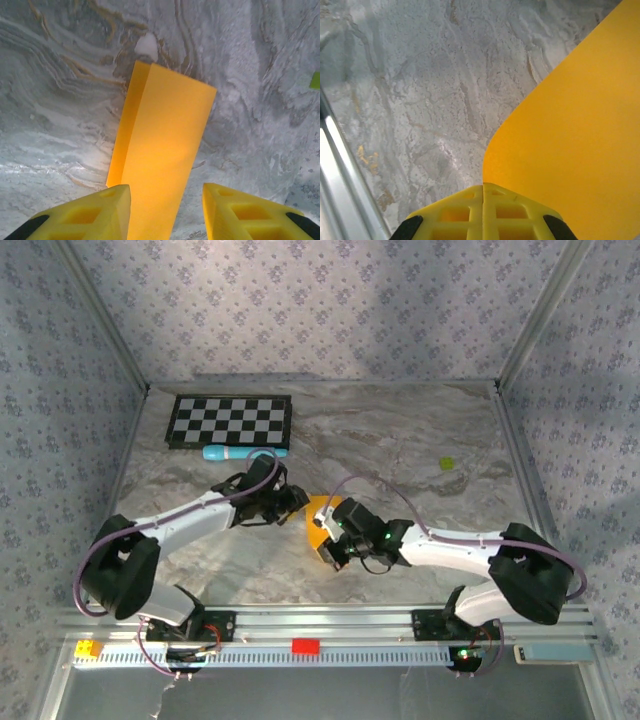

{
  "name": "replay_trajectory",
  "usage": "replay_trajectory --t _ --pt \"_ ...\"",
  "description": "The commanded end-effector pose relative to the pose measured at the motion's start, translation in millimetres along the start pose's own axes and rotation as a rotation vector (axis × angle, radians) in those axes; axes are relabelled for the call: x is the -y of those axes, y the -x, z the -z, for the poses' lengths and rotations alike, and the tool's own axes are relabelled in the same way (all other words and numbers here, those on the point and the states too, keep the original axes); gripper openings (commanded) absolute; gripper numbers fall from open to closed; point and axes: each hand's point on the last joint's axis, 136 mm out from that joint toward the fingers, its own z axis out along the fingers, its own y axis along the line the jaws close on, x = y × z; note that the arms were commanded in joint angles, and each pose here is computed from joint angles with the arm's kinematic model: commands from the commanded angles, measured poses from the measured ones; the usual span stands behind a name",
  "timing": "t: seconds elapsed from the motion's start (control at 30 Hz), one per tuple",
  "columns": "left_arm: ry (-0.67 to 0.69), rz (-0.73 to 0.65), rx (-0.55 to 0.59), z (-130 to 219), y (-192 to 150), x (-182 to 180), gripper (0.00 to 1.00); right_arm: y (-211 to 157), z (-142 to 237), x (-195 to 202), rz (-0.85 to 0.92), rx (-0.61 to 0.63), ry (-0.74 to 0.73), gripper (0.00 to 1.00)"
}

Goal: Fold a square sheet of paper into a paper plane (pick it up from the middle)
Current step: Third fold the triangle at the center of the table.

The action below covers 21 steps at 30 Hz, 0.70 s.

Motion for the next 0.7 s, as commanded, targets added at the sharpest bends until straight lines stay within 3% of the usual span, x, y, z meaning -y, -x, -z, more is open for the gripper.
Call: replay_trajectory --t 0.0,0.23,0.37,0.67 --pt "-0.002 -0.063 0.001 9.2 3.4 10.8 0.41 8.5 7.8 -21.1 -0.055 0.03 0.171 0.0" --pt "-0.084 -0.148 -0.113 -17.1 1.0 47.7 0.31 16.0 13.3 -19.3 -0.128 0.059 0.265 0.0" --pt "-0.077 -0.152 -0.184 -43.4 -2.8 51.2 0.24 13.9 13.2 -12.4 -0.169 0.069 0.268 0.0" --pt "0.066 -0.181 -0.278 -91.0 -27.8 11.5 0.12 6.3 11.1 -3.1 -0.209 0.071 0.255 0.0"
